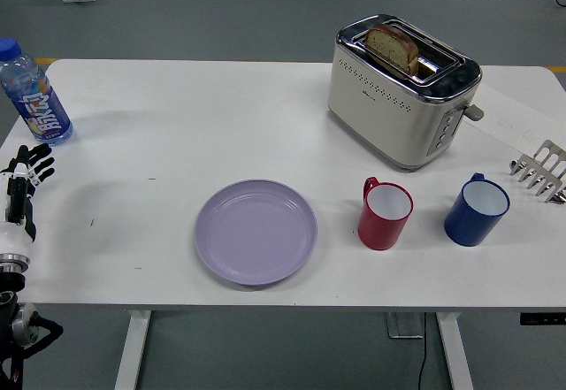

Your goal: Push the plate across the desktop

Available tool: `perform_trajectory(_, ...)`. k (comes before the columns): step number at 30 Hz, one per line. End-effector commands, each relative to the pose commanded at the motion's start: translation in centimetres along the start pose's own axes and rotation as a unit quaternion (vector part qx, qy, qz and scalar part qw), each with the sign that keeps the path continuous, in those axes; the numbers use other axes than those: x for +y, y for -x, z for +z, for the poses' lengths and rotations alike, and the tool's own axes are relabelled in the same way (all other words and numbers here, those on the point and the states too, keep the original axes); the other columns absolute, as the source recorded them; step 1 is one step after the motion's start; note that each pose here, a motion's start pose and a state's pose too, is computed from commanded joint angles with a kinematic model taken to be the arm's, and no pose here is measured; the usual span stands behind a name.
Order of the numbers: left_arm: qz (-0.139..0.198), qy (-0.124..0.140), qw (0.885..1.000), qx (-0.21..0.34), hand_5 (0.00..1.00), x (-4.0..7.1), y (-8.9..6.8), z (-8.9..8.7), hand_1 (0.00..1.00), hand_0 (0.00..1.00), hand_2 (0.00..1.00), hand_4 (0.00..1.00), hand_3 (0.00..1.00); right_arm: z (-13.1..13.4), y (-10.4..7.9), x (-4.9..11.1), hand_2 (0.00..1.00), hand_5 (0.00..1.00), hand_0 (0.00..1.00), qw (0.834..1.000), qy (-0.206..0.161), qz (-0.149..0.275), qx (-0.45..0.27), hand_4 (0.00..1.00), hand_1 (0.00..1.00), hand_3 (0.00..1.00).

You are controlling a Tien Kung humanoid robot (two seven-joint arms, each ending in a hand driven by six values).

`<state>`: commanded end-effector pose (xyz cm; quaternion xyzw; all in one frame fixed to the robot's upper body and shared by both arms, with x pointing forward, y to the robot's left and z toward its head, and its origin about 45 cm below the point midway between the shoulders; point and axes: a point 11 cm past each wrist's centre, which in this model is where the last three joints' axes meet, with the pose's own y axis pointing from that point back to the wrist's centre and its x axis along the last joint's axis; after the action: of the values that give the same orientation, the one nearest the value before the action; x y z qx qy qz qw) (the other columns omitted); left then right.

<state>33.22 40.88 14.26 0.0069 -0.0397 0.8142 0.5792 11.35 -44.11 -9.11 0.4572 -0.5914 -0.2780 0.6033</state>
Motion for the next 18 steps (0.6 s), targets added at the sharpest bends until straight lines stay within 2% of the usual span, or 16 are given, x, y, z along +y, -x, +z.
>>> perform_trajectory(18,0.001,0.004,1.000,0.000,0.998,-0.18,-0.03,0.25,0.768,0.735,0.780,0.649,0.697,-0.16,-0.15,0.00,0.693,0.134,0.670,1.000,-0.002,0.002,0.000,0.240,0.628,0.630)
